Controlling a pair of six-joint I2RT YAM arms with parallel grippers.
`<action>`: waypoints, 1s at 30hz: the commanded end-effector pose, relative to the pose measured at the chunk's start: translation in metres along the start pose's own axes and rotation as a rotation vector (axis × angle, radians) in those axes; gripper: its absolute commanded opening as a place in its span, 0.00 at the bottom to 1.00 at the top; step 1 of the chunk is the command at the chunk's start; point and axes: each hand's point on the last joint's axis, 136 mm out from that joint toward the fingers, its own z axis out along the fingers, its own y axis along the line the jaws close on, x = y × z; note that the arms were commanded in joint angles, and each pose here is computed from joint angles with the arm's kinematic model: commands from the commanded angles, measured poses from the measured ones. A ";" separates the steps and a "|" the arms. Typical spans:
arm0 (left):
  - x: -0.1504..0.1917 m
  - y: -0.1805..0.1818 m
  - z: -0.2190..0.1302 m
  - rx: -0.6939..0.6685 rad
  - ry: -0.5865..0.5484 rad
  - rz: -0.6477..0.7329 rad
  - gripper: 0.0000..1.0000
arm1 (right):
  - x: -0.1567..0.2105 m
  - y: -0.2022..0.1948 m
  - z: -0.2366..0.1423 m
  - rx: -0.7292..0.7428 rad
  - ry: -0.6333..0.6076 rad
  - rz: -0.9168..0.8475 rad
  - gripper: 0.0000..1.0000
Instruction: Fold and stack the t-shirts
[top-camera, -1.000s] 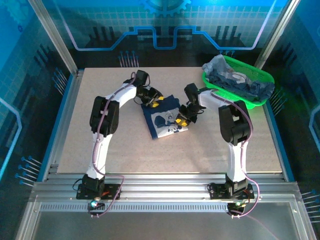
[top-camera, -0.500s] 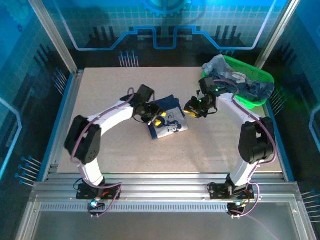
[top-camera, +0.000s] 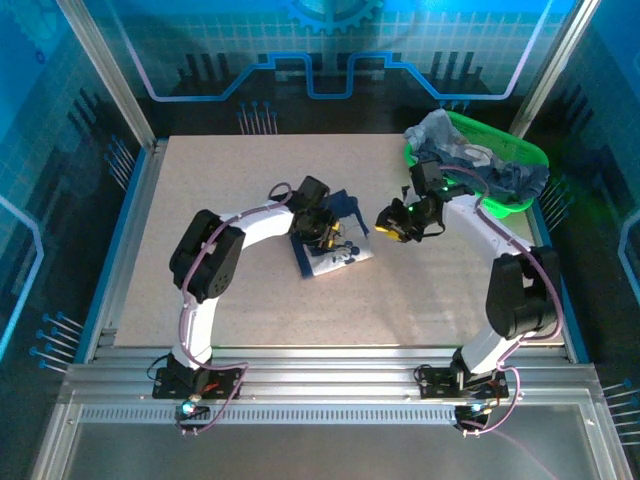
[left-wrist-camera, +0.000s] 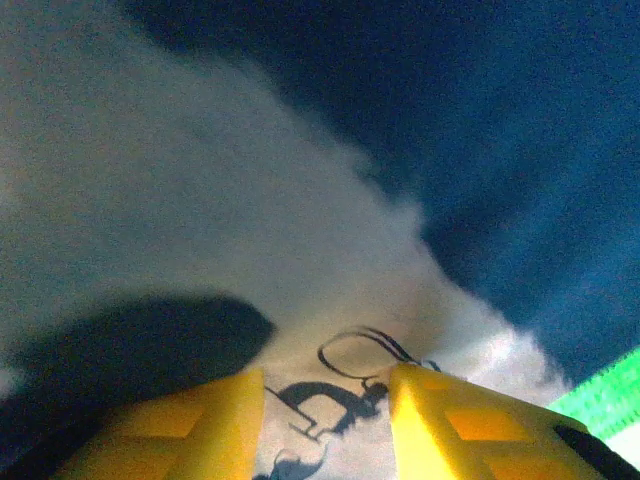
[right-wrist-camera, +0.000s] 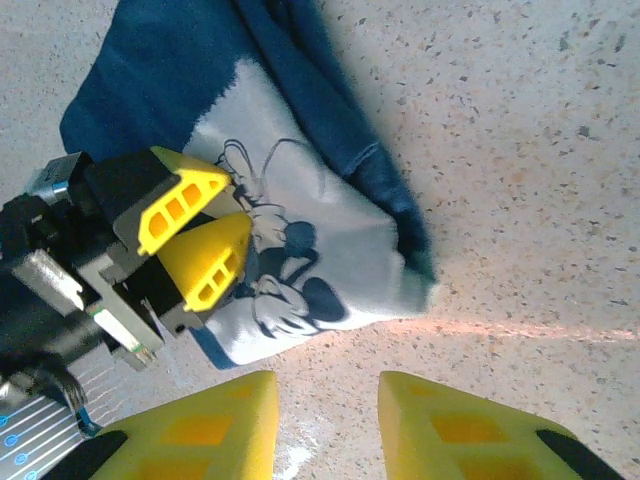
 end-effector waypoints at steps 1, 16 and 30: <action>-0.072 0.026 -0.009 -0.075 -0.115 -0.037 0.39 | 0.003 -0.001 -0.010 -0.027 -0.007 -0.001 0.33; -0.163 -0.011 -0.126 -0.014 -0.245 0.291 0.47 | 0.003 -0.004 -0.010 -0.023 -0.014 0.008 0.34; -0.128 0.053 -0.113 0.234 -0.326 -0.307 0.58 | 0.007 0.008 -0.003 -0.051 0.021 -0.020 0.35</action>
